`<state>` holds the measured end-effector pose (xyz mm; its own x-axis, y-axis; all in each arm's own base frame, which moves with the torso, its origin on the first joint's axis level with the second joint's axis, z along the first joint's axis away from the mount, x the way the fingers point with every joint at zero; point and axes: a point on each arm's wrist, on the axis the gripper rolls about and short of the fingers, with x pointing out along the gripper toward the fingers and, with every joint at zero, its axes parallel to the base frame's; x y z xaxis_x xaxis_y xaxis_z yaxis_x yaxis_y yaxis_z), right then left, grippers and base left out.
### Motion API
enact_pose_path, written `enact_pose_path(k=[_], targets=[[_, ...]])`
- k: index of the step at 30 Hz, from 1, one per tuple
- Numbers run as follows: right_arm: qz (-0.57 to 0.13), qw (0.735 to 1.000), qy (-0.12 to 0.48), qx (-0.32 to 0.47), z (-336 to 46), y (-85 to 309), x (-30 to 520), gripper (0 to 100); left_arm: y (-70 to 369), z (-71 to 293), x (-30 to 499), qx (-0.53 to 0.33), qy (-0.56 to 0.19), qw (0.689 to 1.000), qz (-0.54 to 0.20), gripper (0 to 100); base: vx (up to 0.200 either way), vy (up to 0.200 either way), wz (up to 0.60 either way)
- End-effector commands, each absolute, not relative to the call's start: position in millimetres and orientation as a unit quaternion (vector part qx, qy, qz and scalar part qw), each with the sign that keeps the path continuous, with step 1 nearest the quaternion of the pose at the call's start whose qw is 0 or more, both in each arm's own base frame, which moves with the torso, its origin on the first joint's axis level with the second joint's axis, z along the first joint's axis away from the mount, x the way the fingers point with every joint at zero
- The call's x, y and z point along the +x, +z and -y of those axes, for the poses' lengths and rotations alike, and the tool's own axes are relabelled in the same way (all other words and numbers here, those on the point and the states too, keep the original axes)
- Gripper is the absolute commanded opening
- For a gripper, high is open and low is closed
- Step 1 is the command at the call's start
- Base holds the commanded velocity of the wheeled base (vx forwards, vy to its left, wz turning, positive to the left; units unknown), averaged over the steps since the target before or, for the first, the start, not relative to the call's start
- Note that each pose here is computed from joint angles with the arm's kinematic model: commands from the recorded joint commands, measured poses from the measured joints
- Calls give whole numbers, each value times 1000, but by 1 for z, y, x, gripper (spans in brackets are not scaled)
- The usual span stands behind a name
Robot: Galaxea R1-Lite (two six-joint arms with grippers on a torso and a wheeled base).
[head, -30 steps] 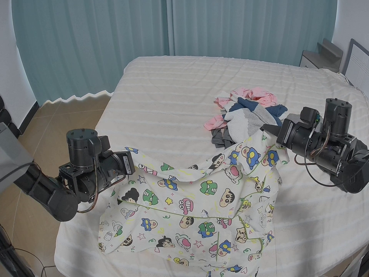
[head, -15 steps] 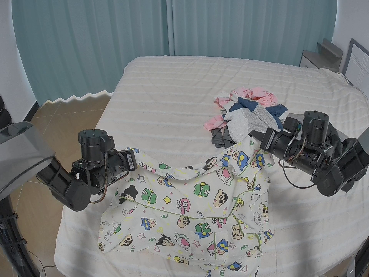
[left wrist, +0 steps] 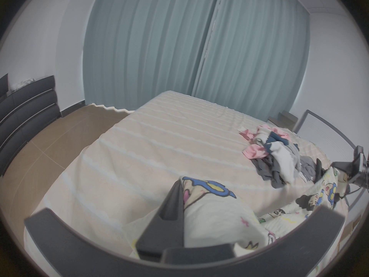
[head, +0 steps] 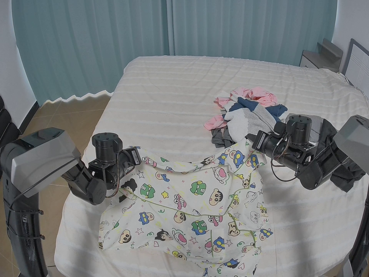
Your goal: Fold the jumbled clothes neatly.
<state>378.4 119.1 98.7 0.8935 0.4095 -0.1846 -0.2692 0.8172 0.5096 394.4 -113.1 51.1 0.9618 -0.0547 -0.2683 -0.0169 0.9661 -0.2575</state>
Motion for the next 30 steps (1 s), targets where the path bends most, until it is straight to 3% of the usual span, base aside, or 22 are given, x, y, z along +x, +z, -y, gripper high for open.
enact_pose_path(k=[1, 5, 6, 13, 17, 20, 24, 28, 30], targets=[[-158, 941, 174, 241, -122, 75, 397, 0, 25, 109, 415, -130, 12, 982, -139, 0, 0, 0, 0], [-153, 943, 172, 242, -124, 69, 412, 0, 20, 109, 424, -132, 10, 982, -135, 0, 0, 0, 0], [-157, 942, 171, 243, -123, 68, 415, 100, 15, 110, 429, -132, 11, 982, -136, 100, 0, 0, 0], [-161, 943, 166, 240, -122, 65, 416, 100, 9, 110, 436, -133, 22, 984, -121, 100, 0, 0, 0], [-90, 959, 103, 248, -108, 81, 420, 100, 50, 91, 439, -156, 71, 985, -14, 100, 0, 0, 0], [-54, 961, 75, 259, -96, 93, 420, 100, 59, 74, 433, -158, 90, 983, -7, 100, 0, 0, 0], [-61, 952, 70, 293, -91, 97, 414, 100, 64, 50, 429, -156, 115, 981, -4, 100, 0, 0, 0], [-142, 932, 65, 327, -102, 71, 406, 100, 53, 23, 430, -152, 146, 977, -16, 100, 0, 0, 0], [-150, 923, 58, 349, -103, 69, 406, 100, 49, 13, 430, -152, 150, 977, -21, 100, 0, 0, 0]])
